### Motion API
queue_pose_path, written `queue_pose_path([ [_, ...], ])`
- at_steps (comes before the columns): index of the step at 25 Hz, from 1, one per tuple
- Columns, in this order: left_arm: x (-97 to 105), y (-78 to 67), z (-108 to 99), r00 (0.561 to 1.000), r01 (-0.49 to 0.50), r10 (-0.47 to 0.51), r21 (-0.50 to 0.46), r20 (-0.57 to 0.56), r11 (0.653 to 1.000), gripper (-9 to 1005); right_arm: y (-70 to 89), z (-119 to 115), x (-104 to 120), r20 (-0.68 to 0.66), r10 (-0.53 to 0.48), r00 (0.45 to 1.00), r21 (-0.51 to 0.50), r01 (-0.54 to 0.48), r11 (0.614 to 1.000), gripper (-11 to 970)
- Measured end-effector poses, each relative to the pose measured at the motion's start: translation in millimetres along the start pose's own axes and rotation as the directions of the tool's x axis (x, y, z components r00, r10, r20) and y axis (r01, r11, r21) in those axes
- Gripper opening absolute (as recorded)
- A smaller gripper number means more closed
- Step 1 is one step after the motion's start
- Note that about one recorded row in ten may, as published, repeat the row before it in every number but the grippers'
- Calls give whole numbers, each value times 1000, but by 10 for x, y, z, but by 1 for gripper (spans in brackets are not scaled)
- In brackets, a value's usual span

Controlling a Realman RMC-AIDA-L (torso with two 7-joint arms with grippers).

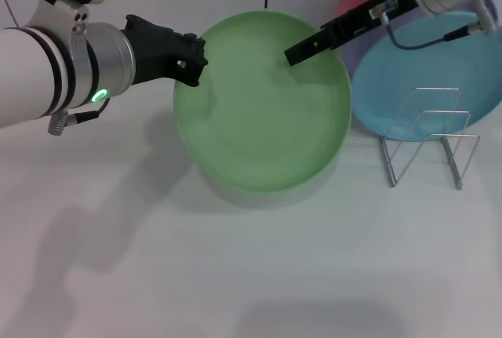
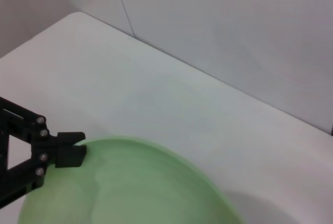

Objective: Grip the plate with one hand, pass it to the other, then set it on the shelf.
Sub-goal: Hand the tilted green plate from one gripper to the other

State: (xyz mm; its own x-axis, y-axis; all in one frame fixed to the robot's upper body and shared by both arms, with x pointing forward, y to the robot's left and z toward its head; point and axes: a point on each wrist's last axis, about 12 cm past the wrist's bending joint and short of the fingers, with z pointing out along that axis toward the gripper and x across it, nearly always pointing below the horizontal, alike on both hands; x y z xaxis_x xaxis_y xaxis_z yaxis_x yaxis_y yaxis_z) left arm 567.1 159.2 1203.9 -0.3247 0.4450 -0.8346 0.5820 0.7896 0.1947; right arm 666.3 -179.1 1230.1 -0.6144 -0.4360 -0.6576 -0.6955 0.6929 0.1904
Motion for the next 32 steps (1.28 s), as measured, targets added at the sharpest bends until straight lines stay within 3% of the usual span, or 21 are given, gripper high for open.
queue_pose_path([
  [10,4,0,-19,1000,-1,1,0,1,1000,153,-7,-3,-1,6,5,1000,11,-5,1000,721],
  [32,-26,-8,-21,1000,-2,2,13,10,1000,171,25,34,1,11,-2,1000,-4,2,1000,400],
])
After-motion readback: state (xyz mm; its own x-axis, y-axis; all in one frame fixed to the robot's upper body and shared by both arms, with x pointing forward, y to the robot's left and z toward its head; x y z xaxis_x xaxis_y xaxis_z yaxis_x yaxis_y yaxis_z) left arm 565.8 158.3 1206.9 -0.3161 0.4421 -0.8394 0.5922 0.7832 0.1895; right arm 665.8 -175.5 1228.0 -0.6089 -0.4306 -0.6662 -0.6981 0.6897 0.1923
